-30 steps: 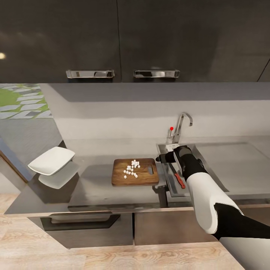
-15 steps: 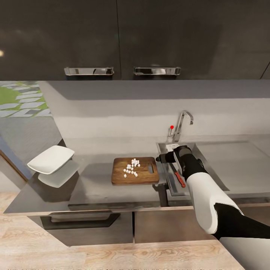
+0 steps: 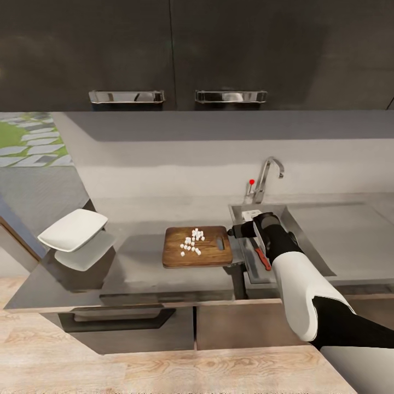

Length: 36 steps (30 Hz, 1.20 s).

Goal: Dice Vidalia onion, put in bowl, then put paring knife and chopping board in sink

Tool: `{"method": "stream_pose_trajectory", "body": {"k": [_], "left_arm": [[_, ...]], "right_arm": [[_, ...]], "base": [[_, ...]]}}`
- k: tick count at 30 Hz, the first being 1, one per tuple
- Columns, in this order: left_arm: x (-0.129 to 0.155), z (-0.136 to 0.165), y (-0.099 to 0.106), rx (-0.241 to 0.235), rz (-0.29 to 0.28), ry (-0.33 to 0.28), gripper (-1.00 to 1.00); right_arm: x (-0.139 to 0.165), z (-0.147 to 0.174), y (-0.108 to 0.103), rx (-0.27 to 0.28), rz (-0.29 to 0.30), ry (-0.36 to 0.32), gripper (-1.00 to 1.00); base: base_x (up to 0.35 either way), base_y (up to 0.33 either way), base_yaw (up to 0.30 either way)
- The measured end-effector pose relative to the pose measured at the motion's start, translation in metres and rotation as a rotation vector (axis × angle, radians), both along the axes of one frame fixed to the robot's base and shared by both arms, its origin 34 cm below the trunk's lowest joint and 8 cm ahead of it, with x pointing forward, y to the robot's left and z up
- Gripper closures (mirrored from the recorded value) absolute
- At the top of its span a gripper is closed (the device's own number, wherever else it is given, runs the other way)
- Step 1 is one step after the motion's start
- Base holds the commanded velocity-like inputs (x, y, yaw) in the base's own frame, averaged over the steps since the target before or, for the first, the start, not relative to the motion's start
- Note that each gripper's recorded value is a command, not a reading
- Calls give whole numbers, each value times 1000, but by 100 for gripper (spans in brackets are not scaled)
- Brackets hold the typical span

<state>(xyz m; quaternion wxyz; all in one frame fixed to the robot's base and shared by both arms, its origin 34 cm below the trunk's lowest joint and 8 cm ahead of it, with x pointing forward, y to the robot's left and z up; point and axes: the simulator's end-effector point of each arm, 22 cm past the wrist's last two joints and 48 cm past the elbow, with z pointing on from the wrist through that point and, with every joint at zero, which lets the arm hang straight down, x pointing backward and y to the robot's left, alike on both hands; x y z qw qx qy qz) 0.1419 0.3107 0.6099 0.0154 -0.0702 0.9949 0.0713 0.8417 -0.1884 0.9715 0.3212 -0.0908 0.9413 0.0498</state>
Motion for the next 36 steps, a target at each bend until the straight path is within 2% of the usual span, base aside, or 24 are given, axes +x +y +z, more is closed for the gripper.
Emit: {"method": "stream_pose_trajectory", "body": {"k": [36], "left_arm": [[-22, -1, 0, 0, 1, 57, -100]], "right_arm": [[-3, -42, 0, 0, -1, 57, -100]], "base": [[0, 13, 0]]}}
